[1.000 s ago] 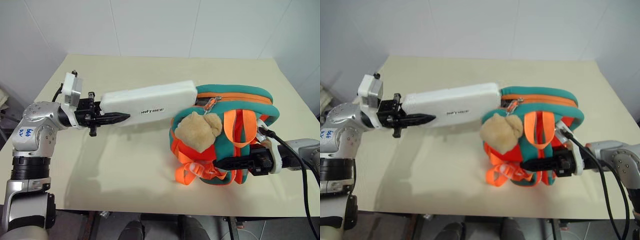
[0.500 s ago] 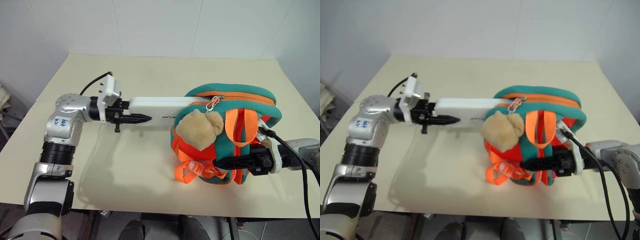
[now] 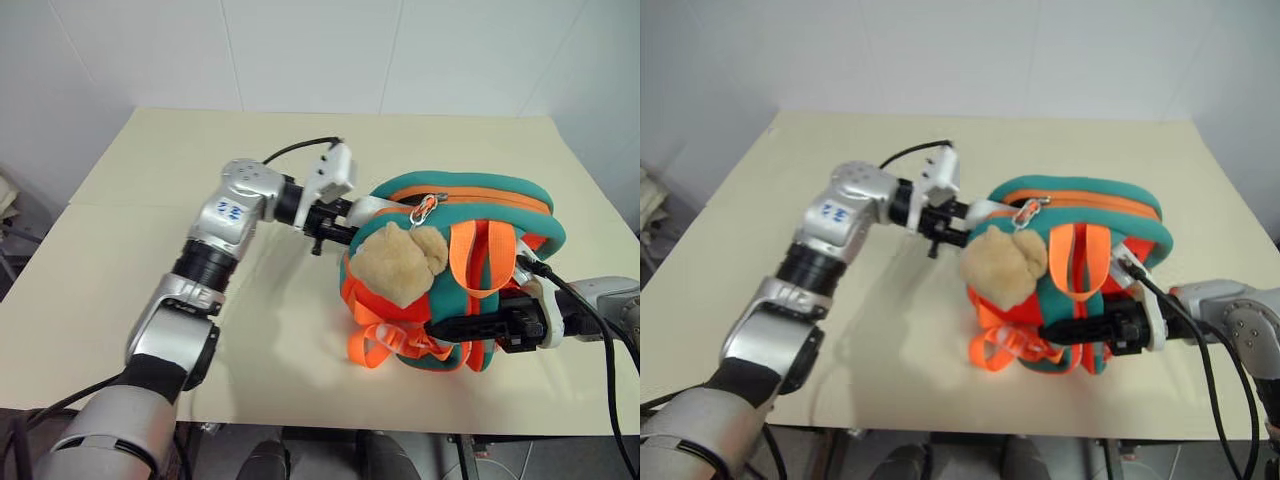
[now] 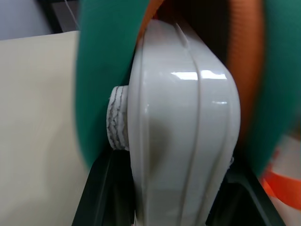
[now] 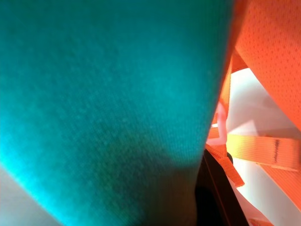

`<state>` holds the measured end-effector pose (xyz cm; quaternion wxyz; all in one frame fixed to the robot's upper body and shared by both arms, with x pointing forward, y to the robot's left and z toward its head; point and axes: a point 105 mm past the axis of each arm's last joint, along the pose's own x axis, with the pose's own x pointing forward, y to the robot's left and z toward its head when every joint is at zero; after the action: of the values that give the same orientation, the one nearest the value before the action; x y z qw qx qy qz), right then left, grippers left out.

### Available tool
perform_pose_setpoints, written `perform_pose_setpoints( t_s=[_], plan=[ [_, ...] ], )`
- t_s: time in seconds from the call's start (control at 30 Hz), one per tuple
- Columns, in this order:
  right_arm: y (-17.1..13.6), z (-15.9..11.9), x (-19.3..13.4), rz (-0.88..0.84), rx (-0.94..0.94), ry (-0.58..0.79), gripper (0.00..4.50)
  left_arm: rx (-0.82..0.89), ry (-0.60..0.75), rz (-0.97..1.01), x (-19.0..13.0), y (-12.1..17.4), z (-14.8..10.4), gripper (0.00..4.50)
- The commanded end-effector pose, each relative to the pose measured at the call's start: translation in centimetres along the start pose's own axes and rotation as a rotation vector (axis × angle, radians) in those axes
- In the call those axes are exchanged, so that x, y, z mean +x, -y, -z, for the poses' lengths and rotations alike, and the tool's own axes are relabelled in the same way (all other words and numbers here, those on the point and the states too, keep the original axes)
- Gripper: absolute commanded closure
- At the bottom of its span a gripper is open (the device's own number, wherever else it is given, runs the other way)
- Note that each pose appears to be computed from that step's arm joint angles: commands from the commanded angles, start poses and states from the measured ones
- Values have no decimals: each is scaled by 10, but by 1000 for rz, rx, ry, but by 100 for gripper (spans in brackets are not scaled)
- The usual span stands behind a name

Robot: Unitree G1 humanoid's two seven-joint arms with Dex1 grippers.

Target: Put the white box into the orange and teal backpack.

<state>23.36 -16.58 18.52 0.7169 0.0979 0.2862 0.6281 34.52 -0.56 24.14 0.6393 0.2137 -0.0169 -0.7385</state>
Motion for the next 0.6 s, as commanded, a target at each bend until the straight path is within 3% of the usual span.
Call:
perform_pose_setpoints(
  t_s=[0.03, 0.1, 0.23, 0.4, 0.6],
  plan=[
    [-7, 0, 2, -8, -21, 4, 391, 55, 4, 115, 23, 12, -14, 322],
    [-7, 0, 2, -3, -21, 10, 391, 61, -28, 101, 30, 13, -7, 322],
    [-8, 1, 2, 7, -22, 20, 391, 51, -27, 36, 23, 8, -4, 199],
    [-8, 1, 2, 17, -24, 32, 391, 44, 100, -76, -20, -1, -26, 54],
    [-5, 2, 4, 17, -21, 38, 391, 30, 98, -79, -83, 22, -21, 54]
  ],
)
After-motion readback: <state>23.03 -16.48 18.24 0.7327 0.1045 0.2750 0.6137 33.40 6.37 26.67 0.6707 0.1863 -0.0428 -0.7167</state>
